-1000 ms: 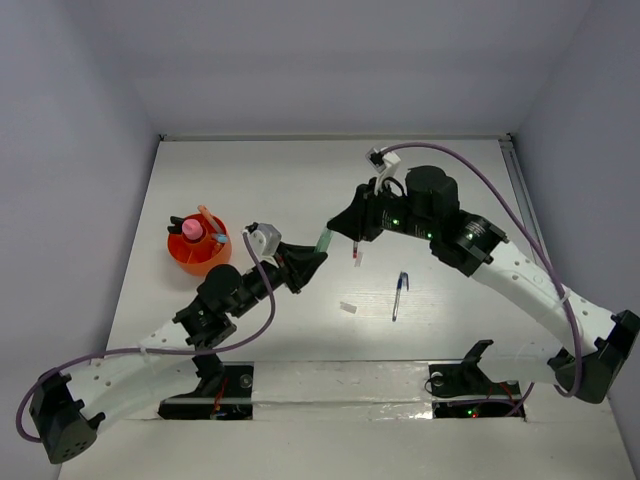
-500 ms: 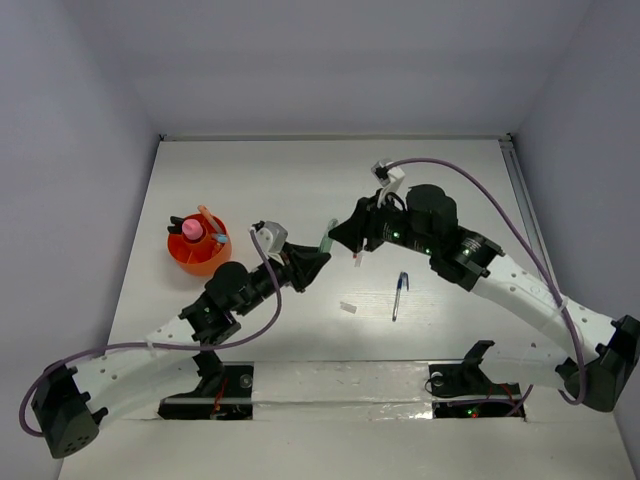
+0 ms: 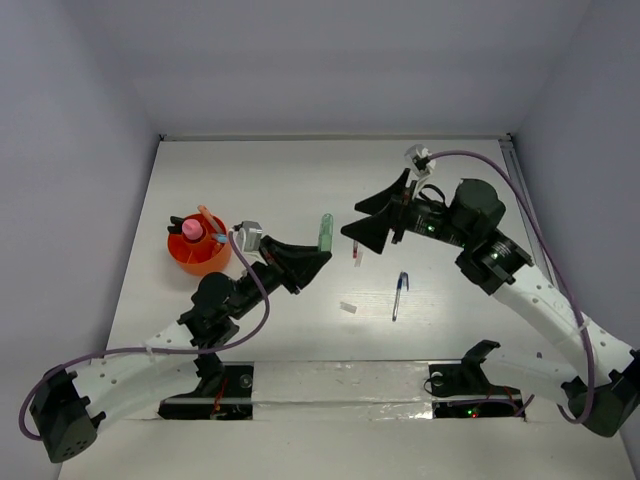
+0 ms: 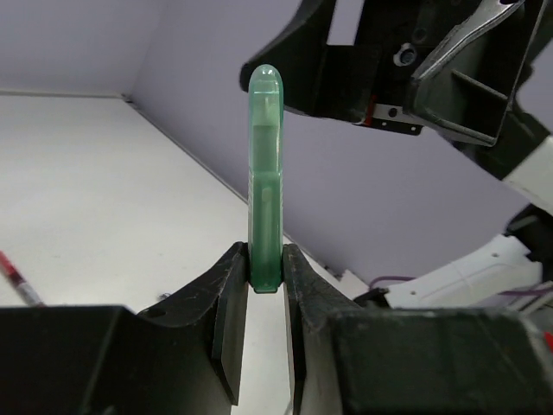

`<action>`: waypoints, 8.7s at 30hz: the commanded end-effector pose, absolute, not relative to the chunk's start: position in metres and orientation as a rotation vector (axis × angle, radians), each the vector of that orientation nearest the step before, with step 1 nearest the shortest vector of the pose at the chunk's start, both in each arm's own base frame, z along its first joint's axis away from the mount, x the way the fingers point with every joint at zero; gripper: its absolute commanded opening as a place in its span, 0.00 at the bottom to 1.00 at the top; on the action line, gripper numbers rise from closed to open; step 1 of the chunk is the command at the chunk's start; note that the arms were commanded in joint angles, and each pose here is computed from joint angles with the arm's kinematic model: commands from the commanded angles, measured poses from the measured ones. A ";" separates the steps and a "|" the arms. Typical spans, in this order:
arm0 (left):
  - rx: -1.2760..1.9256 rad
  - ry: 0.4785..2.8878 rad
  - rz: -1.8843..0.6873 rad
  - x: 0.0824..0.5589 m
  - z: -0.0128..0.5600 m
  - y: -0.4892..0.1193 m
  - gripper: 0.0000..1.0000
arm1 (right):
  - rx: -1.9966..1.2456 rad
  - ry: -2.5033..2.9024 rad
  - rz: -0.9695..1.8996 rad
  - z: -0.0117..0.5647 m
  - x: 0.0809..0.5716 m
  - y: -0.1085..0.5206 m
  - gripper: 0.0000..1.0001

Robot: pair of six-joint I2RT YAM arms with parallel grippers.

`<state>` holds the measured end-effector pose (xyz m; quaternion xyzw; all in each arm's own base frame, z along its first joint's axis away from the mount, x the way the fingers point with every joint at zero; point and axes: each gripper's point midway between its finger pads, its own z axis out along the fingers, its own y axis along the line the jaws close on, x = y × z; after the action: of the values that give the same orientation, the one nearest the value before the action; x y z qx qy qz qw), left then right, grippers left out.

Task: Sort the stationery into containers
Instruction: Close the pen cap on the pen, then place the pen in the storage box, then pick up the pen from the center of the board.

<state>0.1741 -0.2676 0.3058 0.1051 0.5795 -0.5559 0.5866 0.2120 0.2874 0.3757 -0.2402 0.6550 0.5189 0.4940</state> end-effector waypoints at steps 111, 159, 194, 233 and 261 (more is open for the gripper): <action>-0.152 1.334 -0.591 0.172 0.414 -0.062 0.99 | -0.601 1.440 1.372 0.307 0.281 0.514 0.00; -0.081 1.223 -0.446 0.189 0.401 -0.053 0.99 | -0.754 1.354 1.187 0.200 0.313 0.629 0.00; -0.077 1.242 -0.420 0.200 0.397 -0.052 0.99 | -0.776 1.368 1.150 0.260 0.300 0.583 0.74; 0.216 1.431 -0.955 0.203 0.351 -0.157 0.99 | 0.139 2.420 0.197 0.095 0.233 0.165 0.17; 0.011 1.381 -1.337 0.207 0.312 -0.186 0.99 | 0.245 2.605 0.099 0.017 0.223 0.163 0.31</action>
<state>0.2196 -0.1818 0.2900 -0.0250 0.6352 -0.5384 0.5532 0.2134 0.1582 0.0207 0.0800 0.9650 0.0302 0.2478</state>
